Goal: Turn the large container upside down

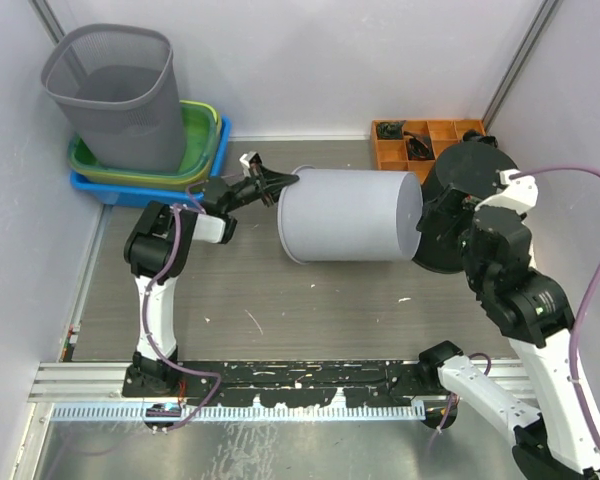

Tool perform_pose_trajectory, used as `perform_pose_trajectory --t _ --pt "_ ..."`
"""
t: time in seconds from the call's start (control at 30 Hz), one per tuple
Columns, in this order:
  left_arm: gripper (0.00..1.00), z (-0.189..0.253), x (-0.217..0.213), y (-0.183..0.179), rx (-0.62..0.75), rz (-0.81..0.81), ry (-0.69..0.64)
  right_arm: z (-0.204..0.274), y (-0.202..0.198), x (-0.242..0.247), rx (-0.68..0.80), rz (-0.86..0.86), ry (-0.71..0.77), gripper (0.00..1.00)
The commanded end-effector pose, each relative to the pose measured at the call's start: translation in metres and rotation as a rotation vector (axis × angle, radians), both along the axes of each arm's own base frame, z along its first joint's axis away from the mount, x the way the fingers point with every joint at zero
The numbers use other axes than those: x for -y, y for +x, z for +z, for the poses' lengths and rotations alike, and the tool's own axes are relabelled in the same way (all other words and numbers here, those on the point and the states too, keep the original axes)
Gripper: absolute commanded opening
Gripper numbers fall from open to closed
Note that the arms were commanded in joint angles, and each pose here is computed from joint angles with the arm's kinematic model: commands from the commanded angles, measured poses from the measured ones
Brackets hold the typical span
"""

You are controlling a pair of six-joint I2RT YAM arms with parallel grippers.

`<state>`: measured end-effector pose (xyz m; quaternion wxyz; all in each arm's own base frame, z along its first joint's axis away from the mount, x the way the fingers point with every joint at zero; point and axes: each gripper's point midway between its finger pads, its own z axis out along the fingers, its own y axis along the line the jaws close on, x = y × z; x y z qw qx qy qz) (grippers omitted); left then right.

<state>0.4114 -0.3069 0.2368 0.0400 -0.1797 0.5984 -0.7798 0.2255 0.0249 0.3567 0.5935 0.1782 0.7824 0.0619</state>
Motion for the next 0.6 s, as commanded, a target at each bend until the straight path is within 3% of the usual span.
perform_pose_trajectory --t 0.0,0.27,0.37,0.47,0.5,0.53,0.57 --pt "0.0 -0.048 0.013 -0.021 -0.164 -0.097 0.0 0.011 0.014 -0.001 0.034 -0.016 -0.014 1.0" --pt "0.01 -0.138 -0.002 -0.025 -0.28 -0.127 0.102 -0.014 0.04 -0.019 -0.014 0.024 -0.026 1.0" --pt "0.25 -0.164 0.0 -0.029 -0.307 -0.152 0.124 -0.021 0.047 -0.029 -0.011 0.056 -0.014 1.0" --pt "0.41 -0.17 0.009 -0.029 -0.29 -0.168 0.139 -0.025 0.053 -0.038 -0.014 0.091 -0.008 1.0" --pt "0.44 -0.172 0.012 -0.029 -0.289 -0.178 0.159 -0.026 0.055 -0.04 -0.015 0.103 -0.006 1.0" --pt "0.57 -0.177 0.015 -0.031 -0.291 -0.192 0.201 -0.026 0.056 -0.042 -0.016 0.111 -0.006 1.0" --pt "0.59 -0.18 0.015 -0.032 -0.274 -0.196 0.256 -0.026 0.056 -0.043 -0.016 0.112 -0.007 1.0"
